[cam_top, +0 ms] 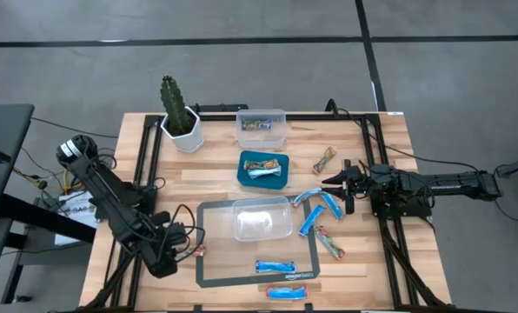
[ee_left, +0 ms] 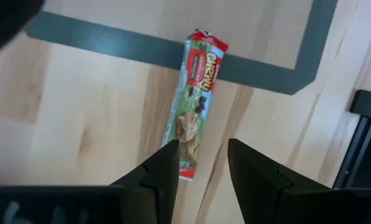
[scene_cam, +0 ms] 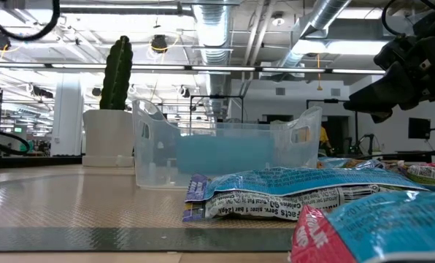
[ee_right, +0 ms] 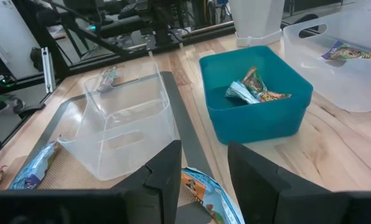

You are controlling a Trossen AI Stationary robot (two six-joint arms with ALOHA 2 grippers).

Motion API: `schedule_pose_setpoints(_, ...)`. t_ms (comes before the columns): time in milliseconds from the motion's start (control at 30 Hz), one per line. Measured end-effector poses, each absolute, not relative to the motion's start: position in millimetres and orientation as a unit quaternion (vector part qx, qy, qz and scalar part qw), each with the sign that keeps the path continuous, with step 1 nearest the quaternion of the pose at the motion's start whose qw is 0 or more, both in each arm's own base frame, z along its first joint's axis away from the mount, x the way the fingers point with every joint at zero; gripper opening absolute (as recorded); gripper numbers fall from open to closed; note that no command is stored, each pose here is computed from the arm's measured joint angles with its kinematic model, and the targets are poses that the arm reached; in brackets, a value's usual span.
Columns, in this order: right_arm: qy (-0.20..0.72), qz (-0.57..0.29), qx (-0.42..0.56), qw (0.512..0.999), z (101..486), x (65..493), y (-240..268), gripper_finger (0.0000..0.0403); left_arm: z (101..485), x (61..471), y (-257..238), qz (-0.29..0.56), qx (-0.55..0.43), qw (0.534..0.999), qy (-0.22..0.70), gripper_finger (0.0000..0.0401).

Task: Pick and place Granola Bars by type
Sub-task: Put the red granola bar into the bottom transparent bin

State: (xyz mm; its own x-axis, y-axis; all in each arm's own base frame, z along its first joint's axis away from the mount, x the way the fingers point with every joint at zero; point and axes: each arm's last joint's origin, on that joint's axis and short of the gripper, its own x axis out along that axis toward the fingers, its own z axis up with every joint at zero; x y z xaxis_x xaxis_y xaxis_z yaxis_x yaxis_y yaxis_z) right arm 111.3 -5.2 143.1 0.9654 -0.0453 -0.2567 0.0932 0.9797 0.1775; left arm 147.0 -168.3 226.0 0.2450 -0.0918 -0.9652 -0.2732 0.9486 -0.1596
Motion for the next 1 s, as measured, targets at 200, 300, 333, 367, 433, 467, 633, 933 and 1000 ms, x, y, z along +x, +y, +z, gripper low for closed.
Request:
schedule_pose_setpoints(200, 0.127, -0.035, 0.094, 0.987, 143, 111, -5, 0.0124, 200, 142, -163, 0.057, -0.144, 0.768, 0.621, 0.0131)
schedule_pose_setpoints(300, 0.127, -0.035, 0.094, 0.987, 143, 111, -5, 0.0124, 189, 140, -161, 0.057, -0.139, 0.769, 0.621, 0.0136)
schedule_pose_setpoints(333, 0.127, -0.035, 0.094, 0.987, 143, 111, -5, 0.0124, 186, 140, -160, 0.055, -0.140, 0.770, 0.620, 0.0139)
schedule_pose_setpoints(367, 0.127, -0.035, 0.094, 0.987, 143, 111, -5, 0.0124, 183, 140, -159, 0.051, -0.141, 0.772, 0.618, 0.0143)
schedule_pose_setpoints(433, 0.127, -0.035, 0.094, 0.987, 143, 111, -5, 0.0124, 178, 141, -158, 0.044, -0.139, 0.774, 0.616, 0.0153)
schedule_pose_setpoints(467, 0.127, -0.035, 0.094, 0.987, 143, 111, -5, 0.0124, 175, 141, -157, 0.038, -0.137, 0.775, 0.616, 0.0160)
schedule_pose_setpoints(633, 0.127, -0.035, 0.094, 0.987, 143, 111, -5, 0.0124, 163, 142, -156, 0.015, -0.135, 0.778, 0.614, 0.0201)
schedule_pose_setpoints(933, 0.127, -0.035, 0.094, 0.987, 143, 111, -5, 0.0124, 137, 152, -169, -0.018, -0.080, 0.769, 0.634, 0.0230)
schedule_pose_setpoints(1000, 0.127, -0.035, 0.094, 0.987, 143, 111, -5, 0.0124, 136, 153, -169, -0.017, -0.078, 0.769, 0.634, 0.0229)
